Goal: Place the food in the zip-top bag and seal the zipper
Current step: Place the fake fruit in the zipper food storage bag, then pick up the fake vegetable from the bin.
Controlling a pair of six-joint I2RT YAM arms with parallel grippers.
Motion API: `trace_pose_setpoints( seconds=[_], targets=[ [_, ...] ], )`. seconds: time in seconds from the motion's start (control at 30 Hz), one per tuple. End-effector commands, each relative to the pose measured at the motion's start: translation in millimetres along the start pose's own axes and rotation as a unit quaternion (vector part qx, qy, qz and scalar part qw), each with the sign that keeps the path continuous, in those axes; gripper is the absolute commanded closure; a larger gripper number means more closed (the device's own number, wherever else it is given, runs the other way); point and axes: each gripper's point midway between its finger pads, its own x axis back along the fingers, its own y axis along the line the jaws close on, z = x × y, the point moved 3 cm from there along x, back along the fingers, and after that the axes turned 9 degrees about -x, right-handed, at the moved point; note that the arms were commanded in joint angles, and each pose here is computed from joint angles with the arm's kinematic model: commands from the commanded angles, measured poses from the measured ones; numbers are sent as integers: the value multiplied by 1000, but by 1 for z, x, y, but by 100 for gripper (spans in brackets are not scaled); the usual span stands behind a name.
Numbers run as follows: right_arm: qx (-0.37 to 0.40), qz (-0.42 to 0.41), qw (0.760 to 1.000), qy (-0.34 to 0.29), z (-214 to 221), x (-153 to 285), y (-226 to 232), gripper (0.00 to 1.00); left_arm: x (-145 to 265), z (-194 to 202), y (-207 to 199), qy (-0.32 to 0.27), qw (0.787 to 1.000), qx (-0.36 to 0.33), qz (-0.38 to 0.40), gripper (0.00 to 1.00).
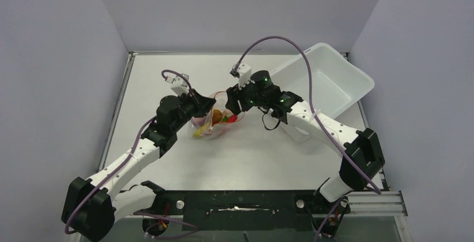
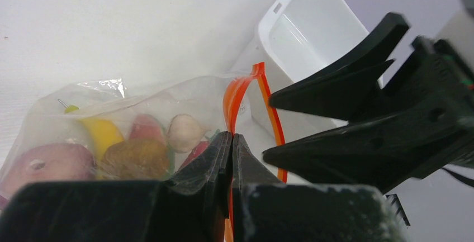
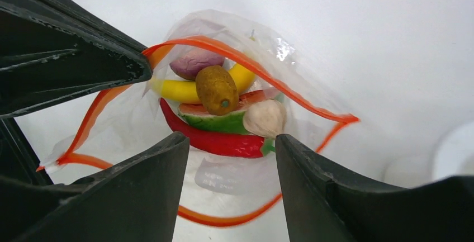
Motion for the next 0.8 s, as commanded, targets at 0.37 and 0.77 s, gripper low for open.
trace_pose_setpoints(
  seconds=[0.37,0.77],
  targets=[
    [-76,196,976,-56,-64,115,-119,51,4,-6,-12,-3,1000,-9,29,100],
    [-190,345,918,42,16,141,-223,60,4,-8,-12,16,999,-27,20,100]
  ],
)
